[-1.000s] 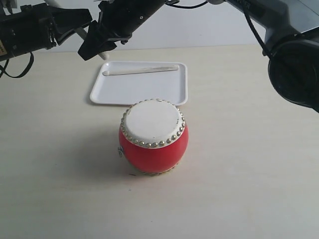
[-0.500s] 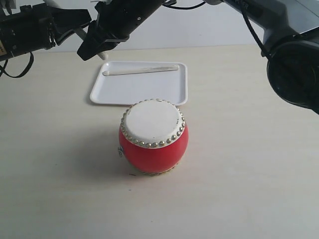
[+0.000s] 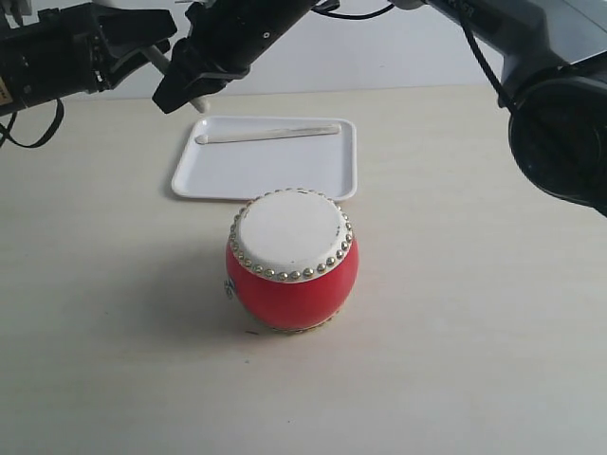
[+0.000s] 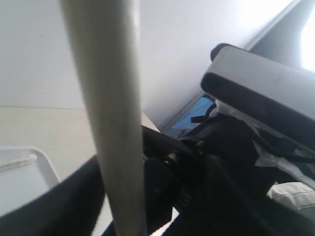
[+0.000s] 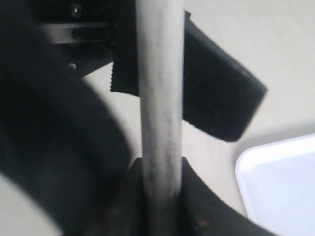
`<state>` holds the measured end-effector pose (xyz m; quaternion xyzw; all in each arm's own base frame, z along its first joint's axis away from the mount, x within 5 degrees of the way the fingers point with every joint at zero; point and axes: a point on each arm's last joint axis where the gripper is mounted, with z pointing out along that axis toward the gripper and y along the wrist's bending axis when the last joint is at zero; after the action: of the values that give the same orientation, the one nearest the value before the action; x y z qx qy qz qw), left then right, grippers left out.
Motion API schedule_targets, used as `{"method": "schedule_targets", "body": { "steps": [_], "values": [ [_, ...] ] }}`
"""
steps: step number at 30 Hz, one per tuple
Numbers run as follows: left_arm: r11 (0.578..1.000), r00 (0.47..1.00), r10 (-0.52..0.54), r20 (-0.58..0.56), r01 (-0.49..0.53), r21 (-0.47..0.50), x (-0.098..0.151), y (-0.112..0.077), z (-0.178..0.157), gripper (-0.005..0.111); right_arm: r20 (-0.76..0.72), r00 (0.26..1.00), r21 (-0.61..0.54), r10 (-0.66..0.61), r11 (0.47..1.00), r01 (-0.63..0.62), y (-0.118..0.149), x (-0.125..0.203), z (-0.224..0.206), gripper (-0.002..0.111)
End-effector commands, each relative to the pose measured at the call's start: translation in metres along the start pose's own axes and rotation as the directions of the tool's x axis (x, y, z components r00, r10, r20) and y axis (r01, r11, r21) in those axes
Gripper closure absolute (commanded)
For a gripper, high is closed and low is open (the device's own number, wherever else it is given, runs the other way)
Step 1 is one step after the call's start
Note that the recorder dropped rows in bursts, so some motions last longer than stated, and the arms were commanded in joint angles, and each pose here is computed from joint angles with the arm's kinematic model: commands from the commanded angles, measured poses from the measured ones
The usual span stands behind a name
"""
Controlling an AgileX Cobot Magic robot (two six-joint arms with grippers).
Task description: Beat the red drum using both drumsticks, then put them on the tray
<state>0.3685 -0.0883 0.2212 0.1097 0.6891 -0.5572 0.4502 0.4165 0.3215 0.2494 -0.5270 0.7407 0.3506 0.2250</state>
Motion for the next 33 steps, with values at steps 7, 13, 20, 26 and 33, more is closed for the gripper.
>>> {"method": "schedule_targets", "body": {
  "steps": [7,13,20,26,33],
  "values": [
    [1.0,0.999,-0.011,0.036,0.011,-0.004,-0.007,0.003,-0.007,0.031,-0.044,0.997,0.103,0.066,0.993,-0.061,-0.01,0.004,-0.011,0.108],
    [0.997,0.998,-0.02,0.068,0.025,-0.078,-0.019,0.018,-0.031,0.054,-0.126,0.978,0.299,0.167,0.946,-0.123,-0.033,0.017,-0.035,0.108],
    [0.992,0.997,-0.023,0.07,0.031,-0.119,-0.025,0.028,-0.05,0.09,-0.159,0.963,0.417,0.218,0.899,-0.135,-0.059,0.035,-0.059,0.108],
    [0.993,0.999,-0.014,0.044,0.019,-0.115,-0.022,0.027,-0.05,0.107,-0.29,0.942,0.509,0.172,0.861,-0.001,-0.076,0.051,-0.056,0.108],
    [0.993,0.999,-0.011,0.034,0.015,-0.114,-0.022,0.027,-0.05,0.107,-0.387,0.921,0.441,0.034,0.885,0.152,-0.088,0.064,-0.038,0.108]
  ]
}}
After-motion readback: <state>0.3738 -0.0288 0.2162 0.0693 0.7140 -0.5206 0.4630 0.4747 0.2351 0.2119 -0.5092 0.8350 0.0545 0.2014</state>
